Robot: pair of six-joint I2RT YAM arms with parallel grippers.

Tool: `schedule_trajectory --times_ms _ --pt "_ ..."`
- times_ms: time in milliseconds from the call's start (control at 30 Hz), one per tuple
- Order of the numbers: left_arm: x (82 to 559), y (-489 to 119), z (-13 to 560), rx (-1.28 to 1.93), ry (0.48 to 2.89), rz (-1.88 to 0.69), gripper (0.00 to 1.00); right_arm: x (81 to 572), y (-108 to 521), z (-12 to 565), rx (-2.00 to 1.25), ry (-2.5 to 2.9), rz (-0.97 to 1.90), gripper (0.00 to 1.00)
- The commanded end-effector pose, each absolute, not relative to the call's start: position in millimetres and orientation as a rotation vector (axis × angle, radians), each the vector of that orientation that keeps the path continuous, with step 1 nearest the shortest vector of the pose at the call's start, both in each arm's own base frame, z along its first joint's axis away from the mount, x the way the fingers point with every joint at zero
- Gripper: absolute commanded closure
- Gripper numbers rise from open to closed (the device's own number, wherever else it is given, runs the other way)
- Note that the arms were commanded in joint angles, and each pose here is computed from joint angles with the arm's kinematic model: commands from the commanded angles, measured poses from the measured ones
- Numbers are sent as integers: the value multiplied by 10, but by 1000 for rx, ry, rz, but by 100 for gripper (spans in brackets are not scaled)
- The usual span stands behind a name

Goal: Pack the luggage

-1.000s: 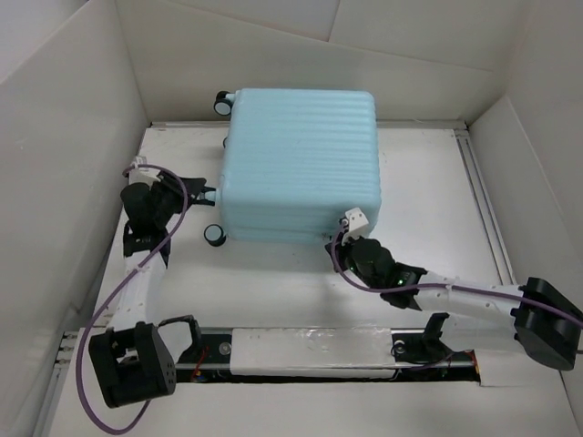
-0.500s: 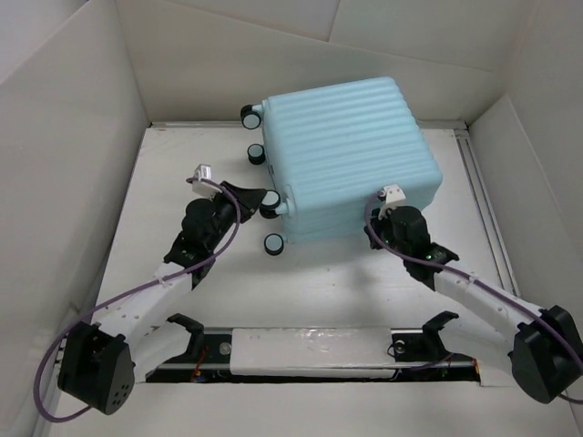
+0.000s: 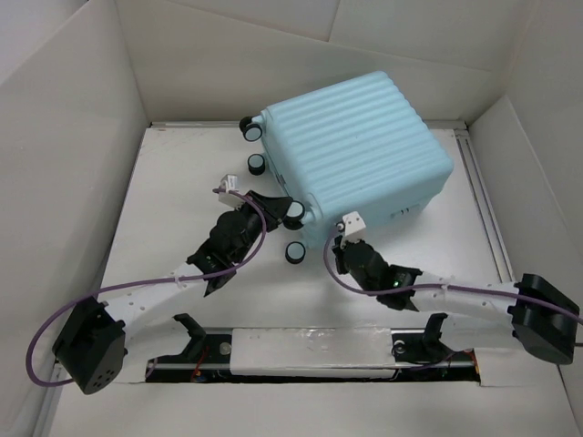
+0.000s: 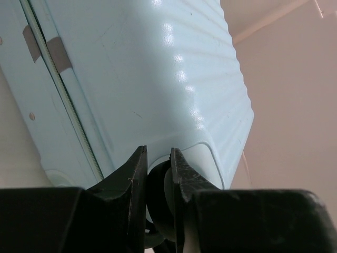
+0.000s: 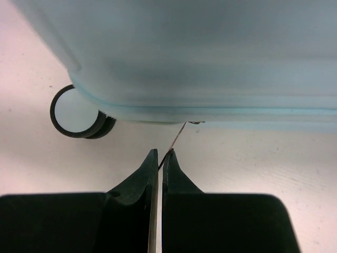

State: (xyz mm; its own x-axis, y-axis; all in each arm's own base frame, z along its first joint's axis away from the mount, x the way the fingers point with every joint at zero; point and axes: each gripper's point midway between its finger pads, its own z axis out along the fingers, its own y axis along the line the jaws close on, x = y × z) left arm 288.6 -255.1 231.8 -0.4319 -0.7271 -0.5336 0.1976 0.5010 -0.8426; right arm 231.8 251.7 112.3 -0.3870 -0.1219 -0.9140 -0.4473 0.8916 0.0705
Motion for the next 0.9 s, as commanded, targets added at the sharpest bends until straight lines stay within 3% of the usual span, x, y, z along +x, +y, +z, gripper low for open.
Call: schedule_trajectory --times_ms 0,200,333,867 --pt "2110 -3249 2283 -158 1904 -1470 100 1083 3852 1889 -738 1747 1104 100" --pt "1953 -3223 2498 -108 1879 -1547 100 969 3897 1910 -689 1701 1170 100" --pt "1939 -3229 2484 -93 1896 -1537 100 741 3933 2228 -689 1620 1259 100" --pt "1942 -3077 2749 -51 1866 -1514 100 -72 3759 2126 -880 1727 1199 100"
